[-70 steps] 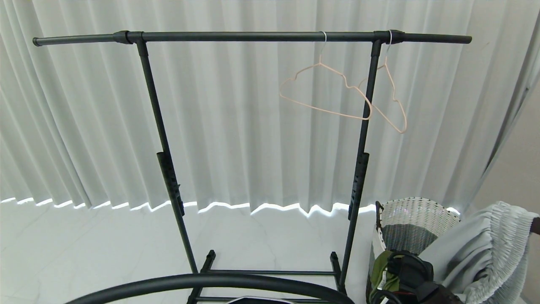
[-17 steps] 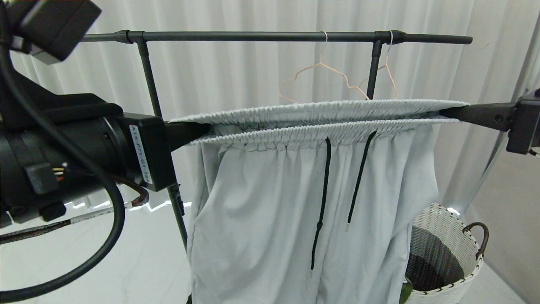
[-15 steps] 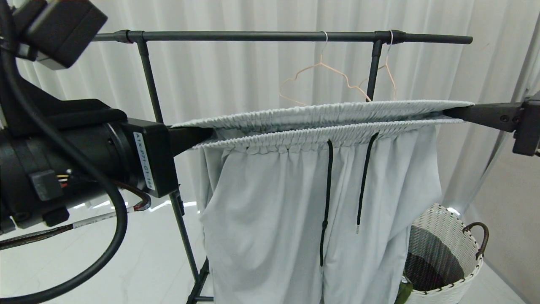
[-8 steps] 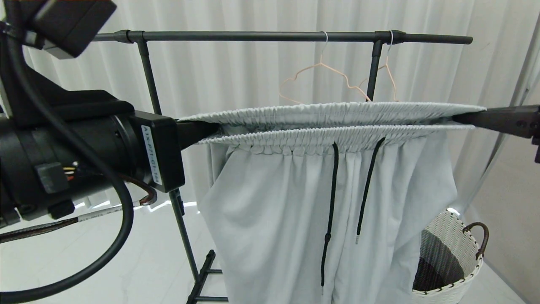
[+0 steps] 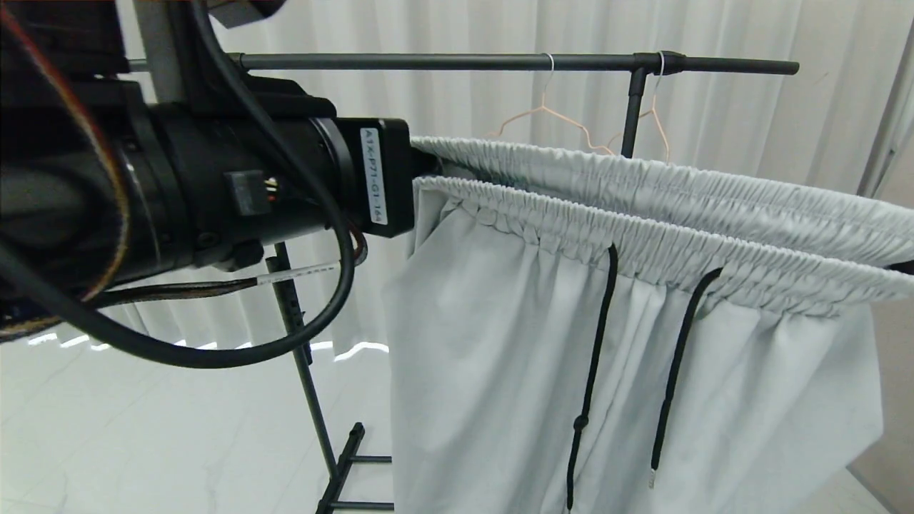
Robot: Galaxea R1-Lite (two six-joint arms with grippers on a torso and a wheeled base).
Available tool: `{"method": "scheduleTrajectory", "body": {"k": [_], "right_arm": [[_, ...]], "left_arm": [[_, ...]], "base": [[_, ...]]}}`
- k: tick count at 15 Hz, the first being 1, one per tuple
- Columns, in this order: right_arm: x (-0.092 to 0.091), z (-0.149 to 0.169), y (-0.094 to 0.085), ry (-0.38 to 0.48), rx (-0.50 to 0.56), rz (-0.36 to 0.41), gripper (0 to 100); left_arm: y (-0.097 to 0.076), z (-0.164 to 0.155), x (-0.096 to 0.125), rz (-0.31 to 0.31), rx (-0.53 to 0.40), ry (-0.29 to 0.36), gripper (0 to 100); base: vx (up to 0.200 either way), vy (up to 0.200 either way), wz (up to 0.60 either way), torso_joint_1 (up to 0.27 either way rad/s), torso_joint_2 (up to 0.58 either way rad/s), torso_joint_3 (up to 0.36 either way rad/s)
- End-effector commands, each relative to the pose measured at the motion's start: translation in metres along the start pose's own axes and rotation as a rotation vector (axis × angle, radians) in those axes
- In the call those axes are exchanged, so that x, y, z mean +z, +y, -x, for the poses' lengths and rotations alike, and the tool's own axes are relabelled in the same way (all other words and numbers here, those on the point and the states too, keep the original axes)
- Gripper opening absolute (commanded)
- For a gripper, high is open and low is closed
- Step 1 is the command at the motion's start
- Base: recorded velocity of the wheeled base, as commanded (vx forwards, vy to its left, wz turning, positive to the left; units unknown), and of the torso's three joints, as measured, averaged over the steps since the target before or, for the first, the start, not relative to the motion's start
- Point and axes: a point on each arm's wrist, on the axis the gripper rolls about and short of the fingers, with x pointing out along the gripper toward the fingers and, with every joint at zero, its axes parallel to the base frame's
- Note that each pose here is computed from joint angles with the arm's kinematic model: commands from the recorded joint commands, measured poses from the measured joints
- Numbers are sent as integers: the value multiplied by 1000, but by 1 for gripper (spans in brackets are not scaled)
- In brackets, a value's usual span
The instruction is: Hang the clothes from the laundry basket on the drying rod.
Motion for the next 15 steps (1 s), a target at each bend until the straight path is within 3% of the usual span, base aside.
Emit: {"method": "scheduleTrajectory", "body": {"k": [1, 6, 9, 15], "right_arm": [[-2, 9, 12, -12, 90, 36, 0], [-1, 2, 12, 7, 103, 44, 0], [3, -17, -4, 30, -93, 11, 0], [29, -75, -29, -87, -159, 33, 0]], "left_arm": [[-3, -14, -11, -13, 3, 56, 0], [6, -7, -18, -11, 34, 154, 0], [12, 22, -14, 55, -7, 184, 0], [18, 78, -7, 112, -134, 192, 0]], "base": [[0, 0, 0, 0, 0, 0], [0, 0, 0, 0, 0, 0], [0, 0, 0, 0, 0, 0], [0, 0, 0, 0, 0, 0]]}}
